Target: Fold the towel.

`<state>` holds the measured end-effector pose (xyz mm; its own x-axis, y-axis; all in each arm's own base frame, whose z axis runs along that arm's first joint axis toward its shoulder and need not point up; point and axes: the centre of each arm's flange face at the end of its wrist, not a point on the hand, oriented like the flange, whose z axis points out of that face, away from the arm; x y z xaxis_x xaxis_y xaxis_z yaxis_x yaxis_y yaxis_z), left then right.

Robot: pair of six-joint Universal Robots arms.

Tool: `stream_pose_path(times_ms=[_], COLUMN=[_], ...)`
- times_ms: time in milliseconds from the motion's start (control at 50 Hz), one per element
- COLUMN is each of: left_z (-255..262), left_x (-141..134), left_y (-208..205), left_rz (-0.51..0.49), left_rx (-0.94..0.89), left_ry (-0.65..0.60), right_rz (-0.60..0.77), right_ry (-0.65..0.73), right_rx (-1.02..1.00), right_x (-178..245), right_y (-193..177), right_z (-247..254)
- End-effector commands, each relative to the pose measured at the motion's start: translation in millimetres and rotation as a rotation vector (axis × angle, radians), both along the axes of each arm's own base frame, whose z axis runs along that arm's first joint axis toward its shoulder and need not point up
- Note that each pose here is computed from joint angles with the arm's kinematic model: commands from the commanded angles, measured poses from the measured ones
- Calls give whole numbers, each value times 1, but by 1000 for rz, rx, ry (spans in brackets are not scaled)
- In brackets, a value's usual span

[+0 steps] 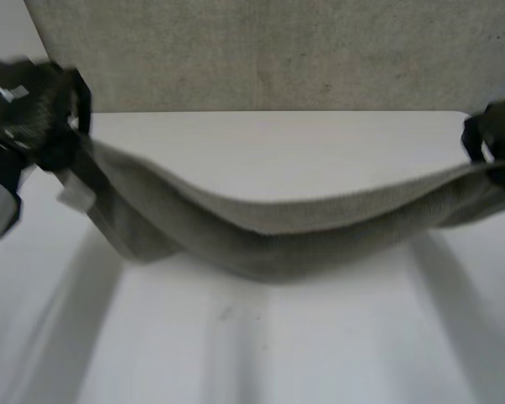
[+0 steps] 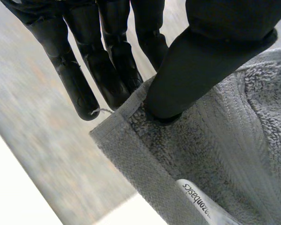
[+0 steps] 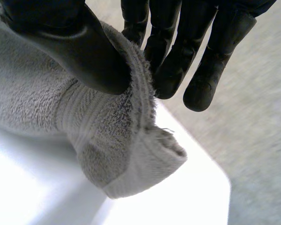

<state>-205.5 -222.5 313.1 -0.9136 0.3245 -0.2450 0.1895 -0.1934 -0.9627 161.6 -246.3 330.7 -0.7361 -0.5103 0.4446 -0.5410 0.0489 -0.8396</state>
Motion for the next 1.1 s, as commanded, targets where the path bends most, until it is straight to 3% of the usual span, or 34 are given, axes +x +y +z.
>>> stream_pose_path(times_ms=[20,140,220,260,280,300,320,400,420,480,540,580,760,920,1020,1100], left_z=[-76,-86,-37,-9,22,23,52,119,120,136,127,112,-29,-142,-169,-167], left_x=[-11,-22,-31,-33,-35,-35,-36,-29,-29,-26,-26,-23,-1,4,6,19], left_y=[-45,-85,-120,-129,-135,-135,-138,-135,-135,-133,-136,-140,-141,-108,-87,-69], left_rz=[-17,-9,-3,0,0,0,-7,-47,-47,-60,-52,-36,65,66,57,71], left_rx=[250,243,69,-21,-121,-122,-214,-429,-430,-504,-488,-442,-54,197,263,276], left_ry=[-95,-131,-68,-23,41,42,122,353,354,435,432,419,313,223,125,38], right_rz=[74,83,61,30,30,10,2,5,11,19,17,21,71,203,211,185], right_ry=[197,225,199,80,79,-5,-90,-229,-275,-296,-285,-259,-112,69,149,160], right_rx=[170,59,-156,-450,-451,-587,-705,-887,-917,-881,-833,-700,-371,-67,8,0], right_x=[2,39,56,67,67,69,70,65,64,64,64,67,71,73,67,60], right_y=[-36,-81,-110,-135,-135,-142,-145,-140,-137,-135,-134,-132,-126,-89,-68,-57], right_z=[-48,-54,-30,16,17,40,61,100,106,101,92,67,-26,-161,-186,-174])
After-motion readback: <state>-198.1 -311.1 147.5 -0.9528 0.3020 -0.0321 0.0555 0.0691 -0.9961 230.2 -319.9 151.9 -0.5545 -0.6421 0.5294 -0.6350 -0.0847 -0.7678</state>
